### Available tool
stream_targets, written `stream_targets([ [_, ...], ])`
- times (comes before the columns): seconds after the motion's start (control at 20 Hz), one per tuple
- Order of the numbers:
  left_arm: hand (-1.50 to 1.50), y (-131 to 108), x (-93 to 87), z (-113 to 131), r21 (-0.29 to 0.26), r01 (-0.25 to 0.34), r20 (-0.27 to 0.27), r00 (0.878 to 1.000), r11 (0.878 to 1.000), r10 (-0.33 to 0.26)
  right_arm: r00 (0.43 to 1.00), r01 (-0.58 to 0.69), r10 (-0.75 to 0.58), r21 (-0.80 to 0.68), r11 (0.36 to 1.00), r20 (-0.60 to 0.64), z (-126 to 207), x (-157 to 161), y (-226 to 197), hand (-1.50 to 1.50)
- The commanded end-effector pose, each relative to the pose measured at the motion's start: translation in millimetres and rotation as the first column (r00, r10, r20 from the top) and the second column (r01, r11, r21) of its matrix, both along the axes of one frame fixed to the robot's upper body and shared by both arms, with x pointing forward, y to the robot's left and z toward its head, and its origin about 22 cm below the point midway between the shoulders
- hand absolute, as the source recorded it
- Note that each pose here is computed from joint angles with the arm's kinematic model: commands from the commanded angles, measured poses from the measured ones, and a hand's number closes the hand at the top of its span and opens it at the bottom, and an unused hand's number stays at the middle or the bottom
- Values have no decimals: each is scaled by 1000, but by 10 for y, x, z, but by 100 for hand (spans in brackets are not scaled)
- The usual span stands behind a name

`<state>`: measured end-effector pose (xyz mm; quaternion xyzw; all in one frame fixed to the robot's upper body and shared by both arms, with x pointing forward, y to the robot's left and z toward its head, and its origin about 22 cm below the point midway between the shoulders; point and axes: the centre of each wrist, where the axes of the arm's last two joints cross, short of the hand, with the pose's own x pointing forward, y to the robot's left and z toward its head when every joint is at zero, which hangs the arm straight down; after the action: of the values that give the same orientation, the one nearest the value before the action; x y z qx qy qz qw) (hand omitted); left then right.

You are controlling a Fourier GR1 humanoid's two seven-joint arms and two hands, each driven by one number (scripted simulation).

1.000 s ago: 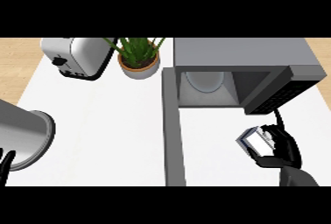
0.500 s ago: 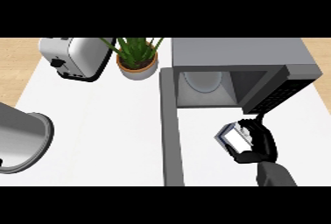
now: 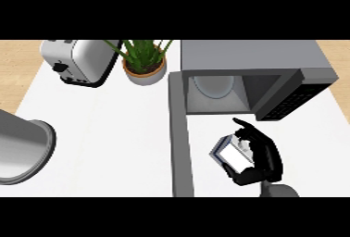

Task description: Pick up the milk, place it into the microwave and close the microwave

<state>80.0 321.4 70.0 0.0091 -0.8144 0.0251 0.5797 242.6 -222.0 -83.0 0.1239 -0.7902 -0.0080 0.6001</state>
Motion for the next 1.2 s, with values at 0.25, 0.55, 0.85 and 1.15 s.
stream_targets([
  [0.25,-150,135,-9,-168,-20,-3,9,1000,1000,4,999,52,-52,27,998,-11,836,-292,418,150],
  [0.55,-150,299,-97,-133,-8,-13,-1,1000,1000,13,995,91,-91,-12,996,40,1111,-56,619,150],
  [0.85,-150,366,-2,-198,11,-15,-24,1000,1000,15,974,224,-219,-121,967,57,1159,302,942,150],
  [1.15,-150,419,66,-145,1,0,-20,1000,1000,0,948,306,-317,-185,934,-36,1054,764,858,150],
])
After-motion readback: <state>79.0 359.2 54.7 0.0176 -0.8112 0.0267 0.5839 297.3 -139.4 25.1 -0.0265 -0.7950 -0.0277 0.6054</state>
